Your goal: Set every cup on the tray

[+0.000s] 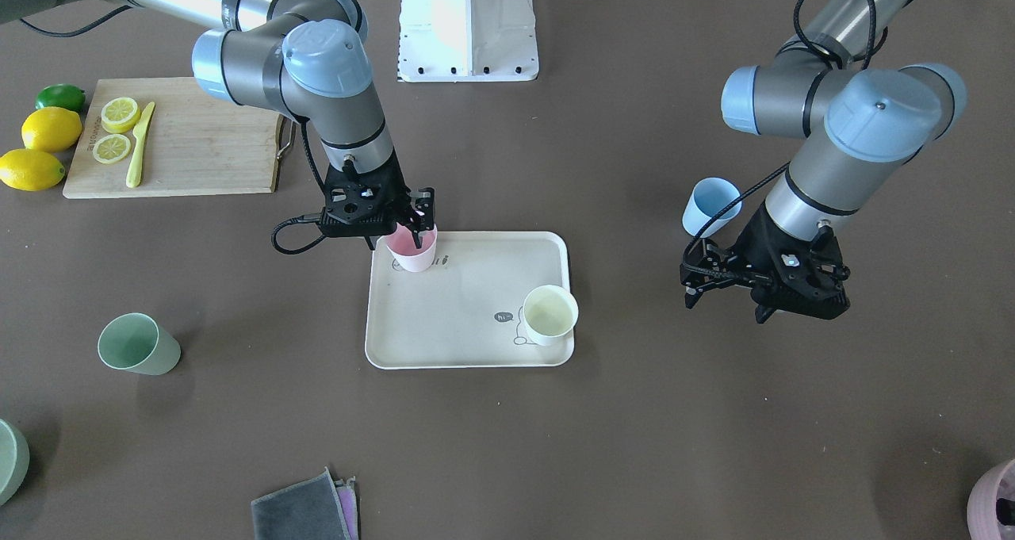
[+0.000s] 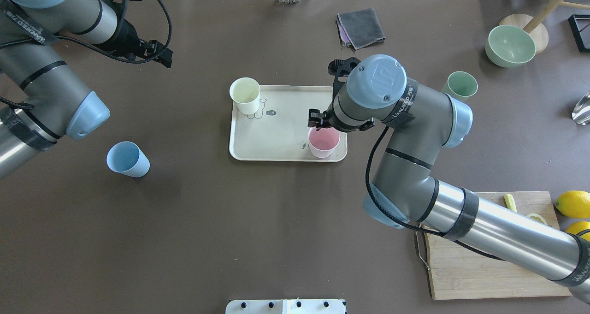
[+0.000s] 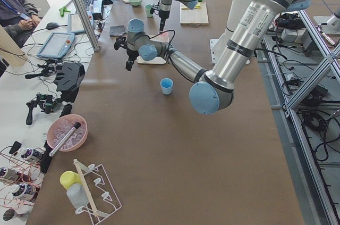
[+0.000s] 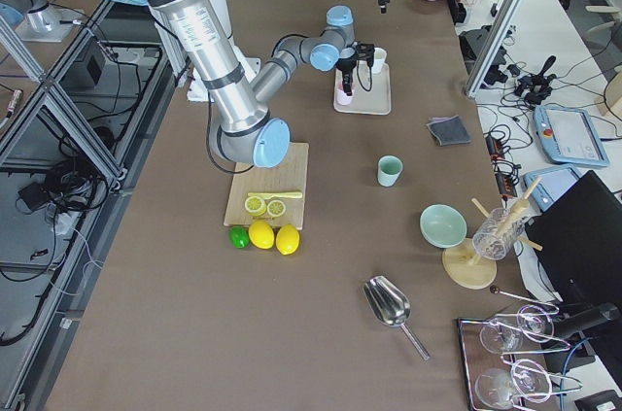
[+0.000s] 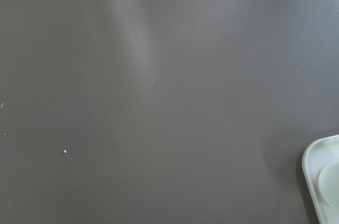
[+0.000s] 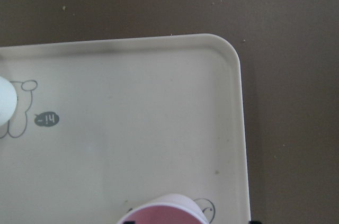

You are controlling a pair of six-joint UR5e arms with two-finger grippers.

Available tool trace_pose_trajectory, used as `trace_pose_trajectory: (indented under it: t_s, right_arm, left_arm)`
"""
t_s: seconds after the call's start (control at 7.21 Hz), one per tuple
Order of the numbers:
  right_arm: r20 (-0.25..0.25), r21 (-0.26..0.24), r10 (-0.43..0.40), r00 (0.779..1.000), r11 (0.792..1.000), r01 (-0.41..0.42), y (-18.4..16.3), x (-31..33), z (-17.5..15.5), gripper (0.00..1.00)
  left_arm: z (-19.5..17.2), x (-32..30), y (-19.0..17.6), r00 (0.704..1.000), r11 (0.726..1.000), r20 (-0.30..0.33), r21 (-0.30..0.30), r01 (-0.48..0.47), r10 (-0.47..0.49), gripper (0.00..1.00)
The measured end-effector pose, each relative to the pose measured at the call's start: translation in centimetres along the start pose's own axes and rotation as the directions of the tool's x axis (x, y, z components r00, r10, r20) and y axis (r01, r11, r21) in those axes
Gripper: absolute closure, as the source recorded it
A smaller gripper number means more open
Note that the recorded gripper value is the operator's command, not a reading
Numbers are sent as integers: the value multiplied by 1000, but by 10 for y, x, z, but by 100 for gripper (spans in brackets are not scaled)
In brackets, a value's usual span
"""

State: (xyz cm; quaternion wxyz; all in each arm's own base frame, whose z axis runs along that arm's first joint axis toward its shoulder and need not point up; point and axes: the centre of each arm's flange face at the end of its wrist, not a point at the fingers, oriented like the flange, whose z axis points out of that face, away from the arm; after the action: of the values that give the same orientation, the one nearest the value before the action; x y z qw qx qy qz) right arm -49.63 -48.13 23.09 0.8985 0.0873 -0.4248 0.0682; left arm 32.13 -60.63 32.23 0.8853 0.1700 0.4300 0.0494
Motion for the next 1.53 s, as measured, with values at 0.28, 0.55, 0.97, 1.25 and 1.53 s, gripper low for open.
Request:
trace_pose_trajectory:
  t_s: [0.28,0.55,0.97,1.25,1.53]
  right_arm:
    - [19,-12,17,1000,1000,-17,-51,31,-47,0]
    - [-44,-14,-64,997,998,63,-104,92,-73,0]
    - [-83,-40,-181,980,983,178,-164,229,-112,0]
    - [-80,-61,-228,970,973,224,-170,282,-120,0]
    - [-75,-67,-237,969,970,232,-169,295,-123,0]
  left_arm:
    - [-11,-18,33,1000,1000,-20,-26,4,-5,1]
    - [-23,-58,93,1000,999,0,-50,16,-16,1]
    - [3,-70,167,1000,992,-15,-122,11,-13,1]
    - [22,-54,192,999,985,-27,-170,15,-20,24]
    - [33,-55,203,1000,982,-16,-190,12,-15,98]
